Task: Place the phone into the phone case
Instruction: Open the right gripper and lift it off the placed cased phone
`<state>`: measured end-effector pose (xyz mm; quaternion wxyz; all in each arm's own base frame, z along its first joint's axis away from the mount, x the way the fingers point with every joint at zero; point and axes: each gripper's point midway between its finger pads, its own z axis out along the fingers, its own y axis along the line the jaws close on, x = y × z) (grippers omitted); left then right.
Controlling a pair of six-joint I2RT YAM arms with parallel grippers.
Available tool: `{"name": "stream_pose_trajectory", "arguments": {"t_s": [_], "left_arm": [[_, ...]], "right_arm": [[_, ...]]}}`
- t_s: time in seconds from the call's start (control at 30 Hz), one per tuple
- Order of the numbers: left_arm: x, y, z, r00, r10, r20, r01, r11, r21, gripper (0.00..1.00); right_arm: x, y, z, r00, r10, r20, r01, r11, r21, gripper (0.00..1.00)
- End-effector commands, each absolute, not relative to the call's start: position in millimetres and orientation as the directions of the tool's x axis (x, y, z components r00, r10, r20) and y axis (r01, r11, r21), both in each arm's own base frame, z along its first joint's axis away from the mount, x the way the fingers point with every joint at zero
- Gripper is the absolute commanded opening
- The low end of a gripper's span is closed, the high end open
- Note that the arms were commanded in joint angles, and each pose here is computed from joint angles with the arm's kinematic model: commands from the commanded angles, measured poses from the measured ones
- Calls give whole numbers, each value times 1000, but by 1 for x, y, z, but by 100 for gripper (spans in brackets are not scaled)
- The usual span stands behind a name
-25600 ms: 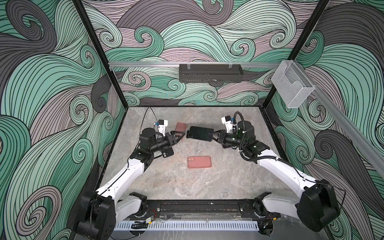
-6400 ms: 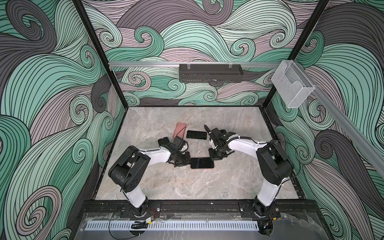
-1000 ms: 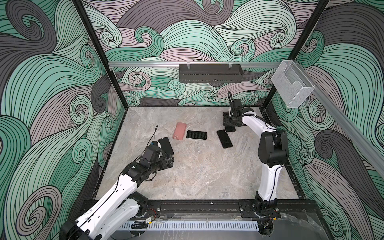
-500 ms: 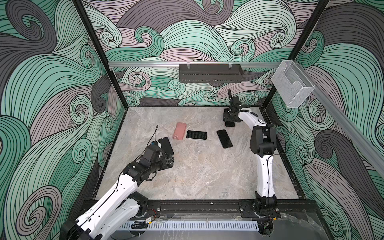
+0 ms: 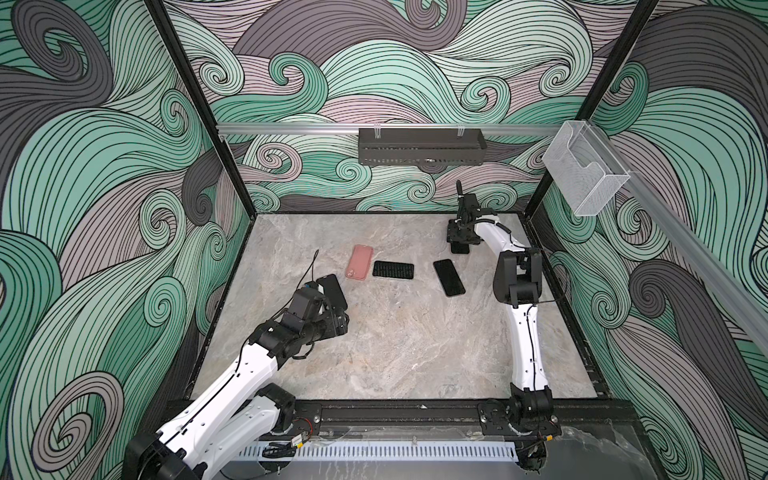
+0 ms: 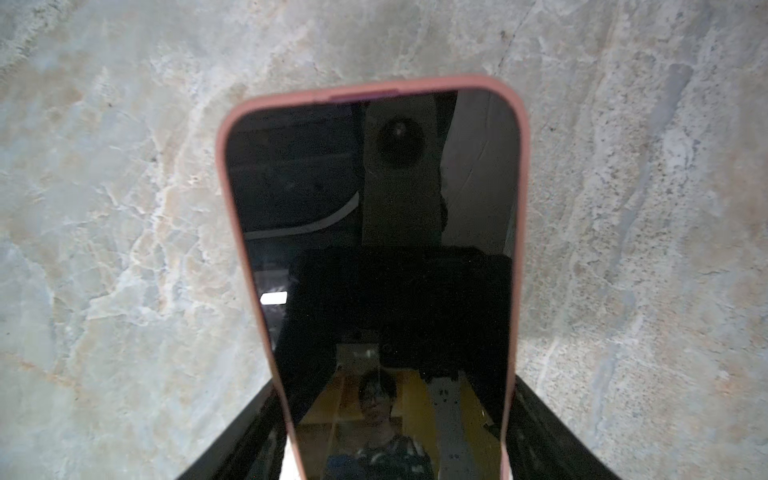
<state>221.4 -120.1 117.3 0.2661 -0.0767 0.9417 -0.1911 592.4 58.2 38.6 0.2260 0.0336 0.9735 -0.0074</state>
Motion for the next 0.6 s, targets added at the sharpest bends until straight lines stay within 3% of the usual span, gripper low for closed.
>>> {"name": "stream_pose_trajectory", "arguments": {"t_s": [0.0, 0.4, 0.57], "left_arm": [[230, -126, 136, -832, -241, -500, -9, 907, -422, 89], [228, -124, 138, -829, -243, -503, -9, 906, -424, 89], [226, -123, 139, -827, -246, -505, -10, 905, -426, 89]], "right_arm": [[597, 58, 46, -891, 93, -444, 86, 996, 35, 29], [594, 61, 40, -904, 106, -414, 83, 994, 74, 48], [592, 62, 38, -909, 107, -402, 80, 993, 84, 62]]}}
